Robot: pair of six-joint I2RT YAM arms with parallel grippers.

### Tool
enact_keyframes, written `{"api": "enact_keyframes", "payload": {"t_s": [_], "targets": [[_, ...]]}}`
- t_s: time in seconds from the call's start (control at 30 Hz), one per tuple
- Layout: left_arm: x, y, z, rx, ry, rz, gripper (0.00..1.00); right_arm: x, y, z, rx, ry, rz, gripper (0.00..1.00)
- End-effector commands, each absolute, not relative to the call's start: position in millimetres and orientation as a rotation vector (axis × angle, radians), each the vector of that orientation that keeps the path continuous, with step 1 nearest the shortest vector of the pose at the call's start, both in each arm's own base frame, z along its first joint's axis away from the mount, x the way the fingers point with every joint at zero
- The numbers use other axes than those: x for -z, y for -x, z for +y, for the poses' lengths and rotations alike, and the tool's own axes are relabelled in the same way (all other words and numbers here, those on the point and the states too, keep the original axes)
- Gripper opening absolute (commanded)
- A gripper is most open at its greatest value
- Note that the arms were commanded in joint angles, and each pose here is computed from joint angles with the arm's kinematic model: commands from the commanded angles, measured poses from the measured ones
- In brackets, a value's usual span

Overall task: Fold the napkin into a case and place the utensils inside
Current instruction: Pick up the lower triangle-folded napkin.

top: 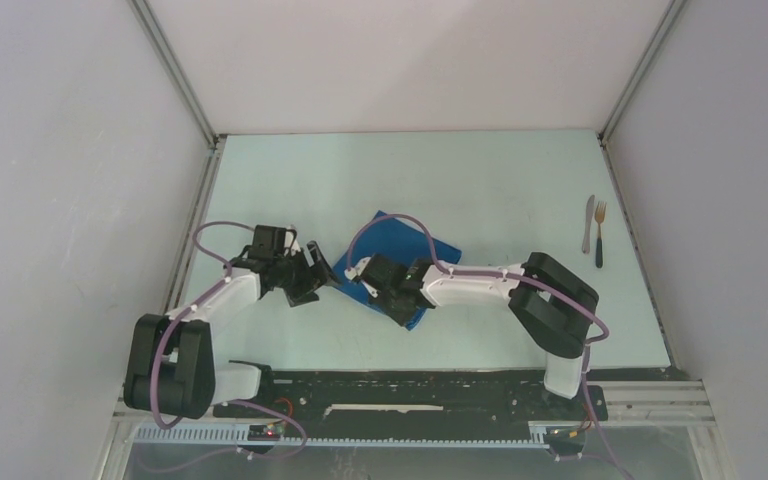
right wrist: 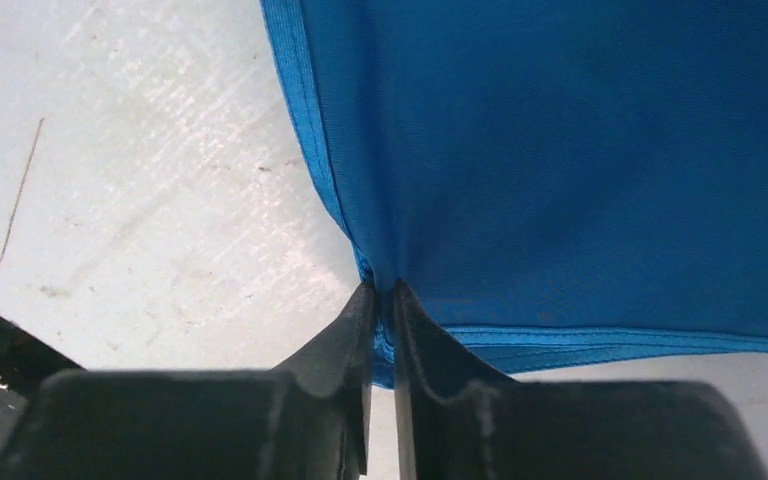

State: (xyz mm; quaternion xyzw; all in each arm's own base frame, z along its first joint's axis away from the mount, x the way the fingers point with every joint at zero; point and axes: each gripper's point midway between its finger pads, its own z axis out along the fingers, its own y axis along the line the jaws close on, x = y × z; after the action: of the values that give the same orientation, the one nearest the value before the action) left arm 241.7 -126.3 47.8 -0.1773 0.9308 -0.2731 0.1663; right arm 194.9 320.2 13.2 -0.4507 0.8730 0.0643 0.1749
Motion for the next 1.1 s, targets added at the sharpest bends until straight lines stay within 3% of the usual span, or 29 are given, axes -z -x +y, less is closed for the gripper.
{"api": "enact_keyframes", "payload": {"t_s": [0.0,0.07,0.43,0.87,1.07], "targets": [[-55.2,-244.1,-127.6,0.807,0.505,2.607,0.82,21.5,-193.2,292.2,-0.010,1.308,2.539,0.10],[-55.0,-243.1,-127.9,0.812,0.513,2.602,0.83,15.3,-194.7,298.9,-0.061,1.293,2.525,0.00],[-56.1,-247.1,-142.8,0.973,0.624,2.509,0.87,-52.1,-191.3,326.1,-0.714,1.102,2.547,0.00],[-45.8,-262.7,-157.8,1.134,0.754,2.414,0.88,-67.9,-200.7,321.0,-0.956,0.967,2.559,0.00],[-39.3,-272.4,-157.5,1.132,0.804,2.403,0.74,-71.8,-207.4,318.0,-0.973,0.932,2.555,0.00]]}}
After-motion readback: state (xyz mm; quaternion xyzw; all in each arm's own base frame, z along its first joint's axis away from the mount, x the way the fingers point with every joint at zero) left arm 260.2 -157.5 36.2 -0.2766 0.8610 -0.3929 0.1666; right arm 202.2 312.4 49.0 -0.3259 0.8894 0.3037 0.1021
